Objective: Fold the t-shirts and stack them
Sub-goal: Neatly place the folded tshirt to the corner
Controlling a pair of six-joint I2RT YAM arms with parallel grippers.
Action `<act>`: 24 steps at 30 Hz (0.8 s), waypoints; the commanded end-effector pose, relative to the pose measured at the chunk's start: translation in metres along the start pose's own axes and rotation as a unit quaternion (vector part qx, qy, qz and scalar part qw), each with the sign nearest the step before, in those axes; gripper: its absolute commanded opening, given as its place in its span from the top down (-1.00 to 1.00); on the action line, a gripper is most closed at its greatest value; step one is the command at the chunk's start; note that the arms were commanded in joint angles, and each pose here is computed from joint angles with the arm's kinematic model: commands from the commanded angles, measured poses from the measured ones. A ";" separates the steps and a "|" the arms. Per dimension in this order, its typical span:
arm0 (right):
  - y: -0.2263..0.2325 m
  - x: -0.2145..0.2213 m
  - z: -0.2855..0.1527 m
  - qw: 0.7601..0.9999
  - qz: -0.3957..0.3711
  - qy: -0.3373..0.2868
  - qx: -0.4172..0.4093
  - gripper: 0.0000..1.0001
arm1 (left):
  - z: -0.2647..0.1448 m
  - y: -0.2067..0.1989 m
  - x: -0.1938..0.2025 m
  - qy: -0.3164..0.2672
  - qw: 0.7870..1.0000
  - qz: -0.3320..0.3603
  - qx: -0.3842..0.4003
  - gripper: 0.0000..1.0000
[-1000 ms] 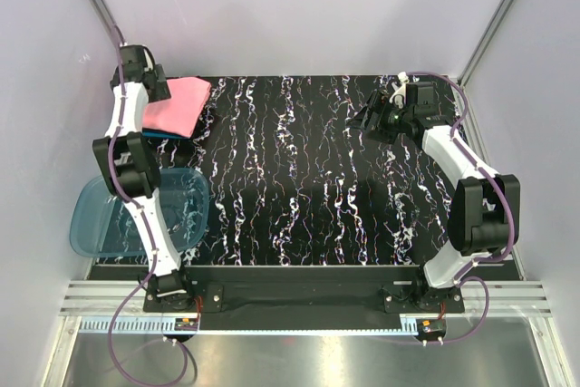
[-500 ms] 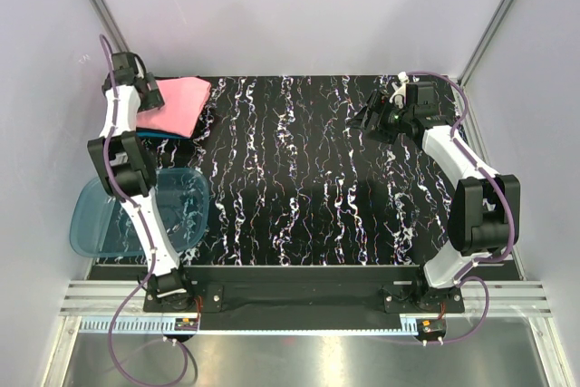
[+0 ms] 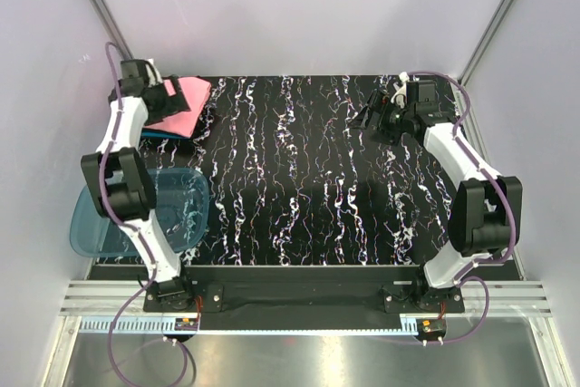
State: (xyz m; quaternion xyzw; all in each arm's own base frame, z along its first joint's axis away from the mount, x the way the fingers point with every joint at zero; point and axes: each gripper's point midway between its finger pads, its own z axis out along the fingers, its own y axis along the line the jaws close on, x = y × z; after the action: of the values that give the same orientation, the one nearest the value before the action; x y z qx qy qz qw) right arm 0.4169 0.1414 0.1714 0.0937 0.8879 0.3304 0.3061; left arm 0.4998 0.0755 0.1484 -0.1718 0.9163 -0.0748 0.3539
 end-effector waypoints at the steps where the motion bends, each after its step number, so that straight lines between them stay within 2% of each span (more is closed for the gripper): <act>1: 0.027 -0.019 -0.036 0.999 -0.022 -0.036 -0.010 -0.99 | -0.059 -0.108 -0.011 -0.055 0.985 0.077 0.144 -0.98; 3: 0.033 -0.021 -0.049 0.999 -0.018 -0.043 -0.004 -0.99 | -0.076 -0.137 0.009 -0.049 0.977 0.104 0.180 -0.98; 4: 0.042 -0.024 -0.062 0.998 -0.025 -0.055 -0.010 -0.99 | -0.103 -0.169 0.019 -0.059 0.965 0.129 0.221 -0.98; 6: 0.056 -0.027 -0.083 0.997 -0.029 -0.073 -0.018 -0.99 | -0.121 -0.192 0.039 -0.063 0.954 0.148 0.252 -0.98; 7: 0.060 -0.026 -0.090 0.996 -0.030 -0.078 -0.021 -0.99 | -0.153 -0.216 0.046 -0.082 0.940 0.165 0.286 -0.98; 9: 0.067 -0.019 -0.107 0.994 -0.035 -0.094 -0.029 -1.00 | -0.173 -0.232 0.061 -0.085 0.931 0.160 0.317 -0.98; 10: 0.070 -0.016 -0.114 0.994 -0.038 -0.098 -0.033 -0.99 | -0.191 -0.251 0.076 -0.076 0.912 0.176 0.362 -0.98; 12: 0.069 -0.007 -0.123 0.994 -0.039 -0.100 -0.030 -0.99 | -0.227 -0.261 0.083 -0.096 0.896 0.181 0.394 -0.98; 13: 0.073 -0.001 -0.135 0.993 -0.046 -0.105 -0.033 -1.00 | -0.233 -0.267 0.105 -0.078 0.885 0.190 0.417 -0.98; 14: 0.071 0.004 -0.138 0.993 -0.049 -0.104 -0.031 -0.99 | -0.258 -0.270 0.106 -0.101 0.873 0.192 0.436 -0.98; 16: 0.070 0.011 -0.152 0.992 -0.056 -0.111 -0.021 -0.99 | -0.264 -0.270 0.133 -0.088 0.863 0.193 0.458 -0.98; 18: 0.073 0.015 -0.164 0.991 -0.063 -0.119 -0.019 -1.00 | -0.287 -0.270 0.138 -0.115 0.847 0.184 0.485 -0.98; 19: 0.074 0.014 -0.167 0.990 -0.064 -0.125 -0.019 -0.99 | -0.280 -0.267 0.151 -0.102 0.848 0.180 0.488 -0.98; 24: 0.085 0.013 -0.179 0.986 -0.067 -0.148 -0.040 -1.00 | -0.285 -0.263 0.162 -0.106 0.843 0.165 0.502 -0.98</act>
State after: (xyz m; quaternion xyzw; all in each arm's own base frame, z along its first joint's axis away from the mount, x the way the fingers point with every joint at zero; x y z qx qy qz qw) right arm 0.2975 0.1198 0.3224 0.0656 0.8287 0.3305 0.4470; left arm 0.2661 -0.2175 0.3096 0.1717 0.7556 -0.4189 0.4734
